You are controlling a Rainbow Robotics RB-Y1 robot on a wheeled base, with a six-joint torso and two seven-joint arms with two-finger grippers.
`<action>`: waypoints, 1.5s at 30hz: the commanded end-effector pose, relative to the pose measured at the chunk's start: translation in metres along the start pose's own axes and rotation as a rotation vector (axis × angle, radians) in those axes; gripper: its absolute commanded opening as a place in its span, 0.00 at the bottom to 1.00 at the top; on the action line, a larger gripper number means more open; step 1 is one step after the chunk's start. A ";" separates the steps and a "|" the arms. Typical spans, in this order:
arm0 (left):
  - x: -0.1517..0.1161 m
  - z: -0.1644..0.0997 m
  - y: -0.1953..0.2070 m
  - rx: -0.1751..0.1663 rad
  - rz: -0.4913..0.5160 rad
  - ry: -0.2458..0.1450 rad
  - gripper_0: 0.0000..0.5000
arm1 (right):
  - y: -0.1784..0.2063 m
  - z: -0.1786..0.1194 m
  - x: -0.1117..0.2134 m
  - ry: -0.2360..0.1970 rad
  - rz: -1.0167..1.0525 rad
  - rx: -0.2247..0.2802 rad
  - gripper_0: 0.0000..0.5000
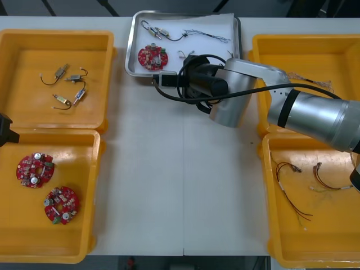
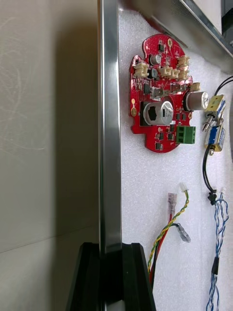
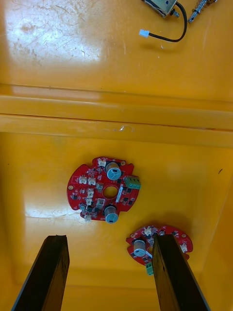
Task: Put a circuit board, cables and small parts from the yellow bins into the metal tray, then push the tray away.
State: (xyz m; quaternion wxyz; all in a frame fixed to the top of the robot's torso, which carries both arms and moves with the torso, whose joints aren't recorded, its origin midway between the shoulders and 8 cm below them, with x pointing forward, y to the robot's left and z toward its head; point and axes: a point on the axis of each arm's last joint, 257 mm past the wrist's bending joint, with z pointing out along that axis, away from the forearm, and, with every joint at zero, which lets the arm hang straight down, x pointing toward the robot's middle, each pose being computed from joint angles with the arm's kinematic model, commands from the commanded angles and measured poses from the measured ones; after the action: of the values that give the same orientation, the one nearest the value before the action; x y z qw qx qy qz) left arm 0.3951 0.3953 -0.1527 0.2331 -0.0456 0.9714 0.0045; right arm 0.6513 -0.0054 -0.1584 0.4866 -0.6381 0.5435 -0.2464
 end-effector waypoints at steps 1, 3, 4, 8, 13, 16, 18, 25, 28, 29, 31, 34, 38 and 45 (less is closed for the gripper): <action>-0.013 -0.016 0.006 -0.024 -0.049 -0.039 1.00 | -0.033 -0.001 -0.031 -0.059 -0.070 0.056 0.00; -0.013 -0.016 0.006 -0.024 -0.049 -0.039 1.00 | -0.033 -0.001 -0.032 -0.061 -0.065 0.056 0.00; -0.013 -0.016 0.006 -0.024 -0.049 -0.039 1.00 | -0.032 -0.001 -0.032 -0.063 -0.067 0.055 0.00; -0.013 -0.016 0.006 -0.024 -0.049 -0.039 1.00 | -0.032 -0.001 -0.027 -0.042 -0.065 0.051 0.01; -0.013 -0.016 0.006 -0.024 -0.049 -0.039 1.00 | -0.029 -0.003 -0.025 -0.010 -0.040 0.031 0.75; -0.013 -0.016 0.006 -0.024 -0.049 -0.039 1.00 | -0.030 -0.007 -0.026 0.012 -0.037 0.024 1.00; -0.013 -0.016 0.006 -0.024 -0.049 -0.039 1.00 | -0.036 -0.012 -0.029 0.026 -0.027 0.027 1.00; -0.013 -0.016 0.006 -0.024 -0.049 -0.039 1.00 | -0.054 -0.037 -0.040 0.060 0.066 0.008 1.00; -0.013 -0.016 0.006 -0.024 -0.049 -0.039 1.00 | -0.060 -0.054 -0.040 0.086 0.118 -0.020 1.00; -0.013 -0.016 0.006 -0.024 -0.049 -0.039 1.00 | -0.060 -0.060 -0.039 0.098 0.141 -0.037 1.00; -0.013 -0.016 0.006 -0.024 -0.049 -0.039 1.00 | -0.062 -0.071 -0.038 0.112 0.177 -0.061 1.00; -0.013 -0.016 0.006 -0.024 -0.049 -0.039 1.00 | -0.060 -0.094 -0.034 0.139 0.260 -0.109 1.00; -0.013 -0.016 0.006 -0.024 -0.049 -0.039 1.00 | -0.060 -0.120 -0.022 0.170 0.340 -0.143 1.00; -0.013 -0.016 0.006 -0.024 -0.049 -0.039 1.00 | -0.057 -0.166 0.005 0.226 0.518 -0.171 1.00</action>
State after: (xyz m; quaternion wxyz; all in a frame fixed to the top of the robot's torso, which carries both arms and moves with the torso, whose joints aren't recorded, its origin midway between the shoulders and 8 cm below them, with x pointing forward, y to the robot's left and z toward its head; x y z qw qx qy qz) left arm 0.3952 0.3951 -0.1525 0.2334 -0.0452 0.9713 0.0044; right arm 0.5432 -0.0454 -0.0617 0.4021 -0.5230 0.7374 -0.1452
